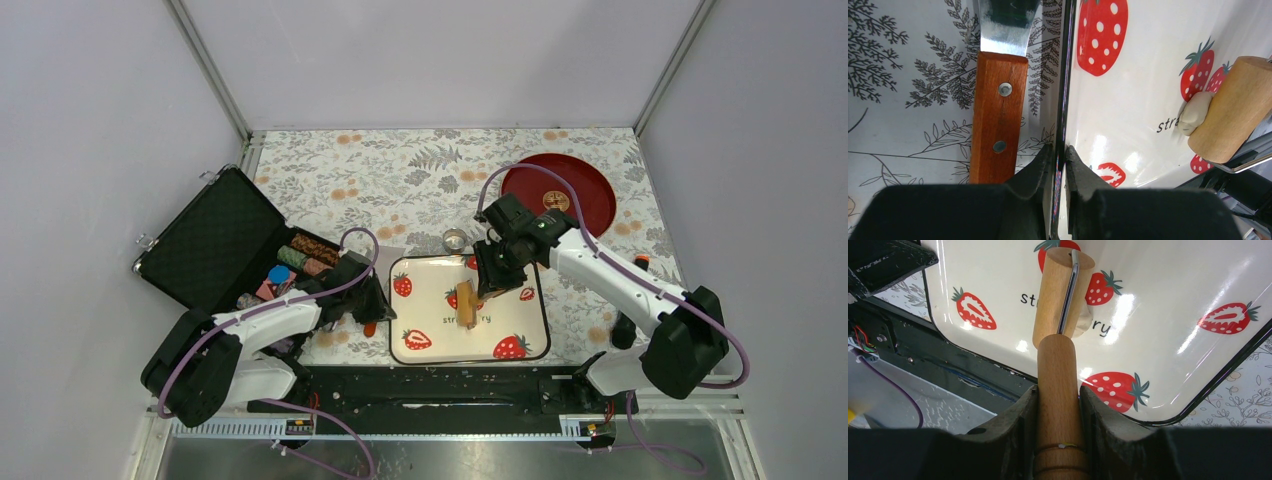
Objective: Roll out the dumpling wrappers from the dough
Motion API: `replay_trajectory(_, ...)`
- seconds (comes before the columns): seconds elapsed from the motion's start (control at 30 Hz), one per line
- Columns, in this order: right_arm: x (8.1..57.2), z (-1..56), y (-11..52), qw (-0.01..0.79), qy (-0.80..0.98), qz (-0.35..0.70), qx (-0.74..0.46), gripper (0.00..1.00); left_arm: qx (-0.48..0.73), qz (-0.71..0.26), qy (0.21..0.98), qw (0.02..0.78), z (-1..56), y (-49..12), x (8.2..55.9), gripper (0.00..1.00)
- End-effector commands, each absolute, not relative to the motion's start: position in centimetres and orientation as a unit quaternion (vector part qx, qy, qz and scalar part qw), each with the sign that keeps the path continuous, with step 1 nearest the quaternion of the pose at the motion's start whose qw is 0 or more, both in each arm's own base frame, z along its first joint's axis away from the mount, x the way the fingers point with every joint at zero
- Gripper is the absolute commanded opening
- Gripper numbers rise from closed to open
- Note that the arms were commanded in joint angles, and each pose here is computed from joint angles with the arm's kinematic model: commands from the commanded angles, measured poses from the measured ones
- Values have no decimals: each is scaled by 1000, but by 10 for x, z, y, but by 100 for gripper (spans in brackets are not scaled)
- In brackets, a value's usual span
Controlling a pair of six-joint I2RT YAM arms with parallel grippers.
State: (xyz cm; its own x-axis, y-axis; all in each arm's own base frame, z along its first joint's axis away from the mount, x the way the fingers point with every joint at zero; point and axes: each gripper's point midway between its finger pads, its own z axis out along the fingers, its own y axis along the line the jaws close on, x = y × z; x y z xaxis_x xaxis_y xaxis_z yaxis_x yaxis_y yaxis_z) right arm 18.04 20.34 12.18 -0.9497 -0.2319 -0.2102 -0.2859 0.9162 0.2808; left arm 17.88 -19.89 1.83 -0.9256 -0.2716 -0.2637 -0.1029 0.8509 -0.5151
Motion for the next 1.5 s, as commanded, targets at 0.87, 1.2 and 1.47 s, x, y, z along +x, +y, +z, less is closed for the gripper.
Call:
replay_trajectory(0.87,145,84,115,-46,984,-39,-168,0,-140,-229,941,206,17,-180,186,0)
replay_trajectory(1.2,160,91,129,-48,982,-28,-183,0,-188,-235,926,228,18,-161,186,0)
replay_trajectory(1.47,158,84,128,-75,978,-37,-193,0,-186,-232,929,222,16,-162,187,0)
